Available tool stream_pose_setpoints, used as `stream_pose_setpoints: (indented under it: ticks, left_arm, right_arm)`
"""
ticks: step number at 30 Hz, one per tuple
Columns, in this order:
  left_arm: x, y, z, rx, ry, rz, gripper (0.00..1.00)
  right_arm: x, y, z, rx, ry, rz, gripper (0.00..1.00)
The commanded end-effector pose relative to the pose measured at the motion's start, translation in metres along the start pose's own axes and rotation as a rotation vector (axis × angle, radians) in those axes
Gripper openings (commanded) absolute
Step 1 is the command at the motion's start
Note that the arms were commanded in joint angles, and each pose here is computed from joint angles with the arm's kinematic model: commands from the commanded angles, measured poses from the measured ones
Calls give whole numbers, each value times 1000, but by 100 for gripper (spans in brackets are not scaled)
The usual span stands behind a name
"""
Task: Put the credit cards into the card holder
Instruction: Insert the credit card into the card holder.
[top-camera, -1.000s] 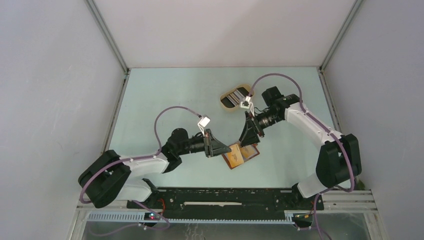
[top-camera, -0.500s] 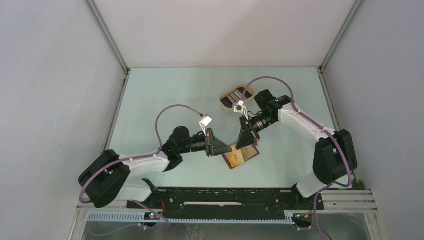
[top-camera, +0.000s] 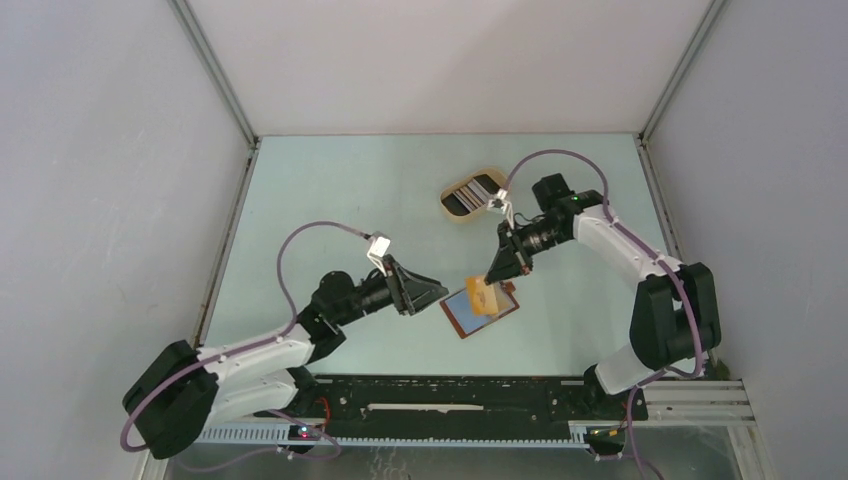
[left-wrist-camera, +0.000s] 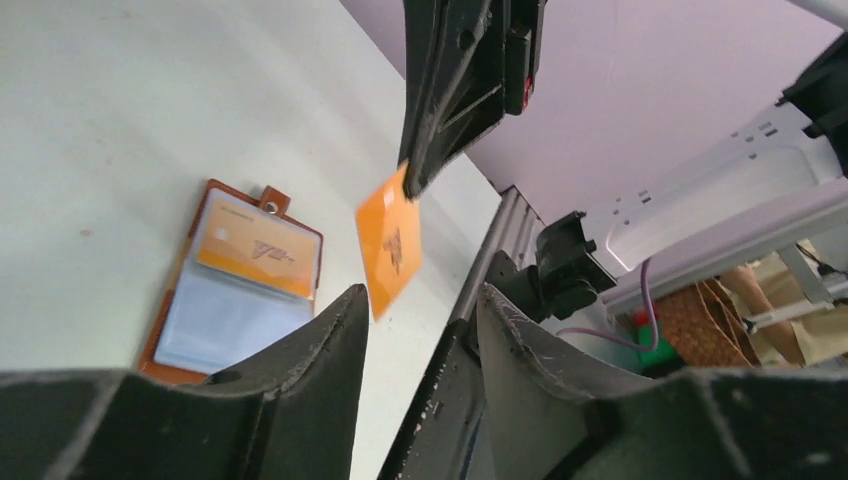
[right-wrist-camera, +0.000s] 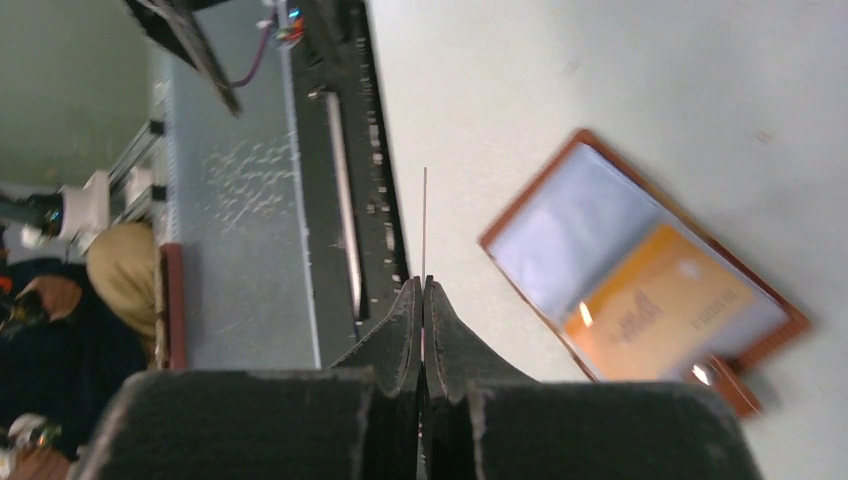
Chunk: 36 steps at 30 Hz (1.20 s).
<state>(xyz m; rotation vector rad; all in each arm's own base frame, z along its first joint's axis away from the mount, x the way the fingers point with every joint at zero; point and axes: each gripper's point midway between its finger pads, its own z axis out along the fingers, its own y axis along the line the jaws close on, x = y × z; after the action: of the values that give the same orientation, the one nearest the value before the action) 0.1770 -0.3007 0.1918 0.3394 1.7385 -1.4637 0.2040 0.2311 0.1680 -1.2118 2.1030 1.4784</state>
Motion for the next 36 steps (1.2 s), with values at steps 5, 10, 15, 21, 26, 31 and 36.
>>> stream_pose_setpoints:
  ticks: [5,10,15,21,26,31,36]
  left_arm:
    - [18,28,-7,-141,-63,-25,37]
    - [32,32,15,-145,-35,-18,17]
    - [51,49,37,-190,4,-22,7]
    - [69,66,53,-239,30,-29,3]
    - [78,77,58,-272,38,-34,3]
    - [83,88,60,-312,37,-45,3]
    - [87,96,59,-350,39,-62,2]
  right_arm:
    - [-9,-60,-28,266,-100,110,0]
    - [4,-82,-25,299,-52,176,0]
    - [12,-92,-18,272,-21,234,0]
    - [22,-103,-12,262,6,286,0]
    - [24,-108,-11,269,12,302,0]
    - [29,-114,-8,274,26,324,0]
    - [35,-116,-5,256,44,353,0]
